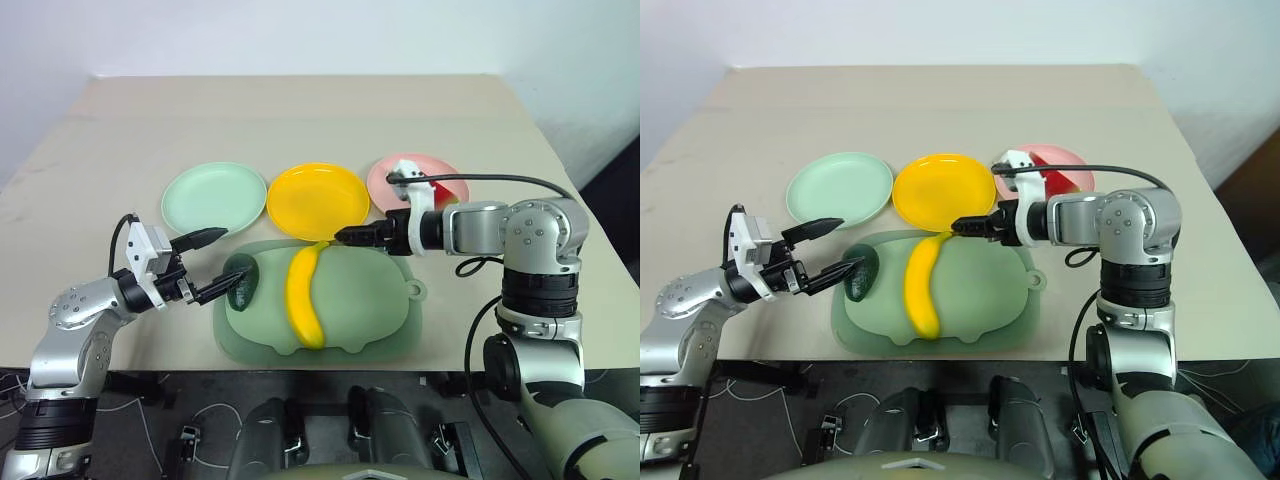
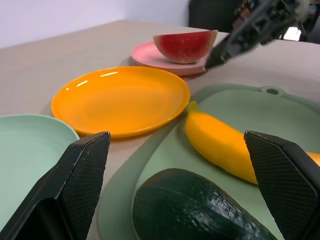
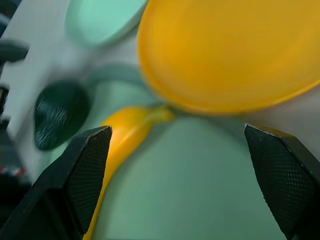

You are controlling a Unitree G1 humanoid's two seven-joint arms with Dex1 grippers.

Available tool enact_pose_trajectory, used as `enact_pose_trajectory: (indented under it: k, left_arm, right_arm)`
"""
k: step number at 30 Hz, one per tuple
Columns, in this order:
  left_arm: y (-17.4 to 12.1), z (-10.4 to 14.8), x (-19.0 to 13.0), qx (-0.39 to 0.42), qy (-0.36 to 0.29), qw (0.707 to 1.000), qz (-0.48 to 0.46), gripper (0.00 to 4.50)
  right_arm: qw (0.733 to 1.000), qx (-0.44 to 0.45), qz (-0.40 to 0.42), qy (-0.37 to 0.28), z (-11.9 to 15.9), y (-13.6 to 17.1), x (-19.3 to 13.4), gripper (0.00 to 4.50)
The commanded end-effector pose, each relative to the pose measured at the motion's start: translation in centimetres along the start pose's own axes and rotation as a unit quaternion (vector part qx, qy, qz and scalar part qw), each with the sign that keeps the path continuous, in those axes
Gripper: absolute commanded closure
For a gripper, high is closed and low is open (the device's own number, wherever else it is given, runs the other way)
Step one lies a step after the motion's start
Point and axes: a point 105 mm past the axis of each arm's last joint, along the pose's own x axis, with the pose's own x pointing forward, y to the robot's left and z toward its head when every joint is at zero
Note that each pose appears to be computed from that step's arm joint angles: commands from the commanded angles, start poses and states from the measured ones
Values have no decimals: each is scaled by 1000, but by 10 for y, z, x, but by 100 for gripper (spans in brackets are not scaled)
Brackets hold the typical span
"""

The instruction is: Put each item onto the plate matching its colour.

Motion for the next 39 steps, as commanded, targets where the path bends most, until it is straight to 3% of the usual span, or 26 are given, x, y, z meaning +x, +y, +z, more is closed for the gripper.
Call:
enact_pose_trajectory:
  k: [1,6,12,21,32,39]
  left_arm:
    - [1,13,-2,22,-7,1000,-4,0]
    - [4,13,-1,23,-7,1000,-3,0]
    - [6,13,3,25,-9,1000,-4,0]
    - [5,16,8,27,-10,1000,-6,0]
    - [5,19,9,30,-14,999,-2,0]
    - [5,19,10,30,-17,999,-2,0]
  right_arm:
    - [998,16,50,32,-5,21,14,3]
    - [989,20,93,110,-17,47,32,3]
    - [979,58,114,158,-15,65,43,3]
    - [977,103,44,180,-19,73,66,3]
    - [978,-74,-14,196,-22,72,55,3]
    - [969,-140,-17,204,-26,71,54,3]
